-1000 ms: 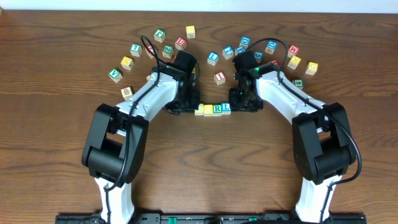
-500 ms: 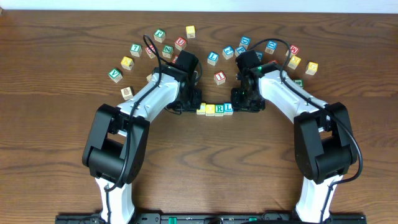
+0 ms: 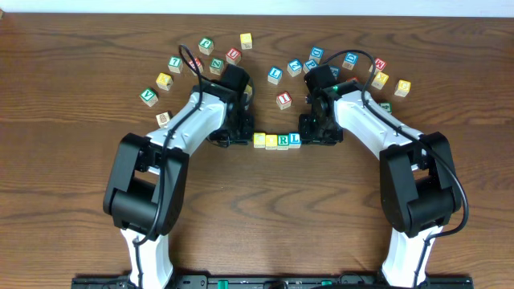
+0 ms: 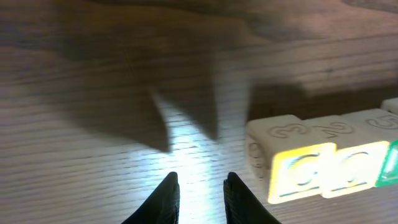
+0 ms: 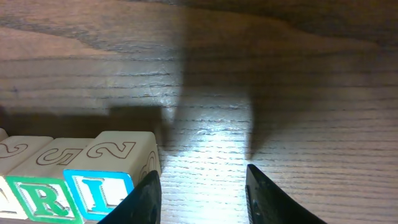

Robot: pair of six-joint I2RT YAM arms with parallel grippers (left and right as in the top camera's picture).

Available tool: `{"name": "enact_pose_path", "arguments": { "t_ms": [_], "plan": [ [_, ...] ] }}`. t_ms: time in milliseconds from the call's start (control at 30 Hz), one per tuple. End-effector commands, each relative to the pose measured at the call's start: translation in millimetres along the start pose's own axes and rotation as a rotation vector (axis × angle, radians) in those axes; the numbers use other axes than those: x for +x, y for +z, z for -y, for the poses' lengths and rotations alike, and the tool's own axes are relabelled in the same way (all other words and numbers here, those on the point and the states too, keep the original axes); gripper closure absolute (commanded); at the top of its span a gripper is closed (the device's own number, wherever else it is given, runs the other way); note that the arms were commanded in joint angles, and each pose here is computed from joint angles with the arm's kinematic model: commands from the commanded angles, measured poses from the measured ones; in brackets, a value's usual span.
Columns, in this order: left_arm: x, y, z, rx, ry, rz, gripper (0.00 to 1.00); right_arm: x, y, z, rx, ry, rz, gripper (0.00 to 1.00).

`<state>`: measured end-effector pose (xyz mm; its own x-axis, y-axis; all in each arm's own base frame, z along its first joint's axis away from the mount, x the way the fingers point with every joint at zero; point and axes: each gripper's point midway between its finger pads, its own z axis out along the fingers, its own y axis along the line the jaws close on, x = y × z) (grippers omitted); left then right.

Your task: Spell out CORL

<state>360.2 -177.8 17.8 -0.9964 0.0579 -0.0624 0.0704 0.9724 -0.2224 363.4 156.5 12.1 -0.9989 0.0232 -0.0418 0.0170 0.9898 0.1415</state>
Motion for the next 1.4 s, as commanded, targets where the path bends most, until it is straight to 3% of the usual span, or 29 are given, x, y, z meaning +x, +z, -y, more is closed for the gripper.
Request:
{"name": "enact_pose_path", "arguments": {
  "t_ms": [0,167,367,633,867,1000,1067,1233,1367],
  "plan": [
    [-8.3,-9.0,-11.7,-0.032,0.010,0.030,0.76,-6.7,-16.4,3.2,0.000,0.002,0.040,0.61],
    [-19.3,-34.7,-18.2,-0.067,0.018,0.111,0.76,-14.1,-26.7,5.9,0.009,-0.001,0.063,0.61],
    [-31.2,-67.5,-14.9,-0.077,0.033,0.218,0.76,-28.5,-33.4,7.7,0.028,0.000,0.117,0.52],
    [-51.3,-77.6,-5.3,-0.047,0.048,0.314,0.75,-55.5,-37.6,3.7,0.029,-0.007,0.235,0.59],
    [-58.6,-71.4,2.9,-0.035,0.066,0.336,0.75,-66.4,-40.5,3.9,0.041,-0.008,0.285,0.55],
    [-57.2,-62.2,13.2,-0.030,0.091,0.328,0.76,-67.2,-40.1,3.4,0.048,-0.011,0.292,0.64],
    [-57.3,-60.9,19.0,-0.025,0.103,0.333,0.76,-67.9,-39.9,2.2,0.048,-0.014,0.298,0.67],
    [-57.0,-58.2,28.2,-0.010,0.081,0.339,0.92,-68.4,-39.4,1.1,0.046,-0.016,0.302,0.65],
    [-57.4,-49.0,27.7,-0.014,0.070,0.327,0.92,-67.7,-39.0,-0.2,0.046,-0.020,0.301,0.63]
  ]
}}
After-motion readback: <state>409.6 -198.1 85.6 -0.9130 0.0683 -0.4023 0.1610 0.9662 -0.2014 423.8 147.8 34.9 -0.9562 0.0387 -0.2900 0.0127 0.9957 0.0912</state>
